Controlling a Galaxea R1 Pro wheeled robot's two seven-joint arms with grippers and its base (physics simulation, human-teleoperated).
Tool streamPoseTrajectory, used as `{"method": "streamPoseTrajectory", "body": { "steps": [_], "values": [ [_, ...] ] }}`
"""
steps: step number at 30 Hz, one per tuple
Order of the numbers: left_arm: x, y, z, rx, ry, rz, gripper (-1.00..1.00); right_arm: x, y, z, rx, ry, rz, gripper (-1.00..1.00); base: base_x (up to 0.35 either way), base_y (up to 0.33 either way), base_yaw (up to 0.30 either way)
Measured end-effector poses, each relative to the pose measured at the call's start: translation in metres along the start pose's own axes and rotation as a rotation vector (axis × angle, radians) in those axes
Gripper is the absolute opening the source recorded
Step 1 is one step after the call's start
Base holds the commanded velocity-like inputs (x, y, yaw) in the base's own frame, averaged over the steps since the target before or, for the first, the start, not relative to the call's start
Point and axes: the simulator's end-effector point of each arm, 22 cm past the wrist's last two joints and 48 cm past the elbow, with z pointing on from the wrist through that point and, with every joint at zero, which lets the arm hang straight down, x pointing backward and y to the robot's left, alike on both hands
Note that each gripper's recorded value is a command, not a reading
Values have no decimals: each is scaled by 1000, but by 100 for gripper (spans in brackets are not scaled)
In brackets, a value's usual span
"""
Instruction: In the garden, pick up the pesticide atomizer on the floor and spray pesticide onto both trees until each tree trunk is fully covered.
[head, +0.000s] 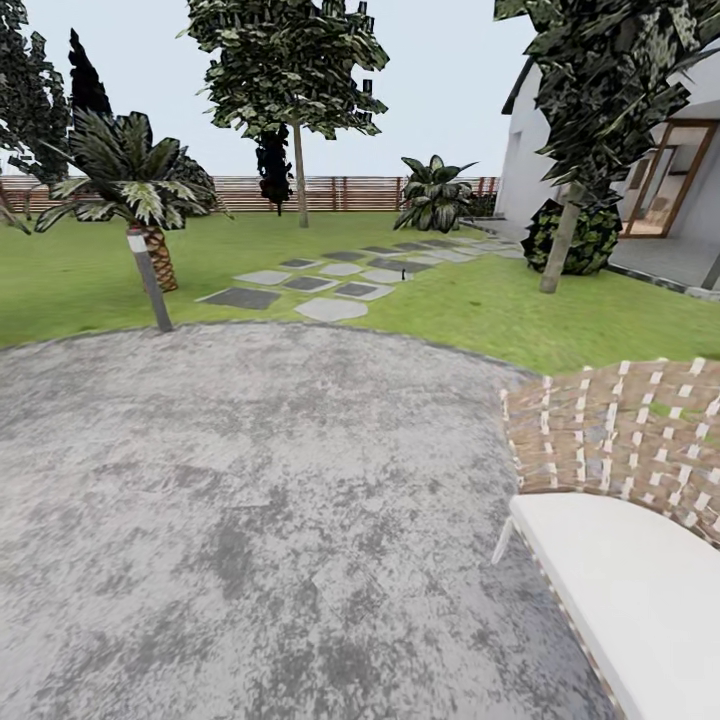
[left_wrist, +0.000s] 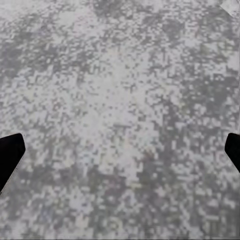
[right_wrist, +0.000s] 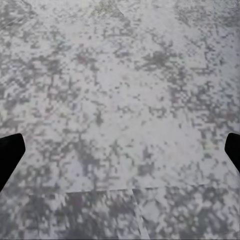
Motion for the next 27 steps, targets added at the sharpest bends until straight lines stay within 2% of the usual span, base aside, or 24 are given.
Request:
{"method": "streamPoseTrajectory", "body": {
  "steps": [7,16,27],
  "values": [
    [0,0,0,0,0,0,100,0,0,0,0,0,0,100,340,0,34],
    [0,0,0,0,0,0,100,0,0,0,1,0,1,100,340,0,245],
    [0,0,0,0,0,0,100,-1,-8,0,11,-2,-1,100,340,0,19]
  ]
}}
